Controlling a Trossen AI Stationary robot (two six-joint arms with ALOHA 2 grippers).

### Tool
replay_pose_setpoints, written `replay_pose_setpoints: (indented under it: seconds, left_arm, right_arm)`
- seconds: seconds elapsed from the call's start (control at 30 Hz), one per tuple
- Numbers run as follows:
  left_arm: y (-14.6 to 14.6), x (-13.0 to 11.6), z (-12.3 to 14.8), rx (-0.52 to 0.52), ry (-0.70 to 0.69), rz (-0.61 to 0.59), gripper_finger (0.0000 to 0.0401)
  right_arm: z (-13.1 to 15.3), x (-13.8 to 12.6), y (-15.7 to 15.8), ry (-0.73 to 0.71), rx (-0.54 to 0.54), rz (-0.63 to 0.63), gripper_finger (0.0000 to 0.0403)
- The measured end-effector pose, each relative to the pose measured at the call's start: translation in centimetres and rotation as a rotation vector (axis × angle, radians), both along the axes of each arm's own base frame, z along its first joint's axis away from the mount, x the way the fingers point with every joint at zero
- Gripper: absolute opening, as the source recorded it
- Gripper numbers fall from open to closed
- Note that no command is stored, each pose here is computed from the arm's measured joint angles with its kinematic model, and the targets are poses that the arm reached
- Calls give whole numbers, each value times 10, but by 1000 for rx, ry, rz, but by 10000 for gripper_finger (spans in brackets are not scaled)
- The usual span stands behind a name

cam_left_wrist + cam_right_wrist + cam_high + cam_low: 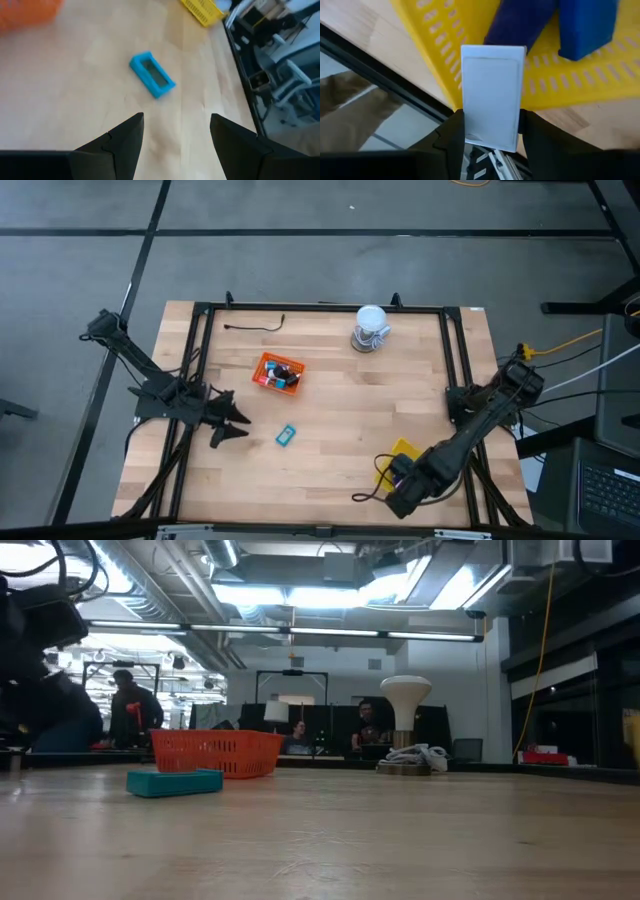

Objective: Pick & Place Office items
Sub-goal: Put the white digital clock into the yellow basket, then put the light blue digital clock into the yellow basket

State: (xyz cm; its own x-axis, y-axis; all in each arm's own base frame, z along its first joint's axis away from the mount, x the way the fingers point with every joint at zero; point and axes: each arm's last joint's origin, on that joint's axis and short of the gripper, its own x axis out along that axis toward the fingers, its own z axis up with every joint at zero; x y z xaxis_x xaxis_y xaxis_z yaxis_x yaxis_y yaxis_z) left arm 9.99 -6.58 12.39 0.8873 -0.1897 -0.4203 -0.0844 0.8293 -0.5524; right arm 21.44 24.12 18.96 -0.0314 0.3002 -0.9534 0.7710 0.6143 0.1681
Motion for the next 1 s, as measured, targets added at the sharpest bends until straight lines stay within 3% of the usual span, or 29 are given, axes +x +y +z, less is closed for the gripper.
replay_pose_setpoints:
  seconds: [0.47,0.67,0.77,0.9,1.0]
  left_arm:
    - [-3,0,-16,-70,181,3,223]
    - [-2,1,-17,-84,186,59,223]
    - [0,2,-16,-53,129,151,223]
    - [3,6,-9,-99,13,323,223]
    - [5,8,-7,-102,-27,386,223]
  right_arm:
    - [16,-6,-16,-57,-25,-70,163]
    - [16,-7,-17,-43,-38,-70,317]
    - [16,-6,-19,-48,-43,-76,348]
    - [15,-1,-23,-75,-69,-103,335]
    - [16,5,-29,-103,-95,-132,310]
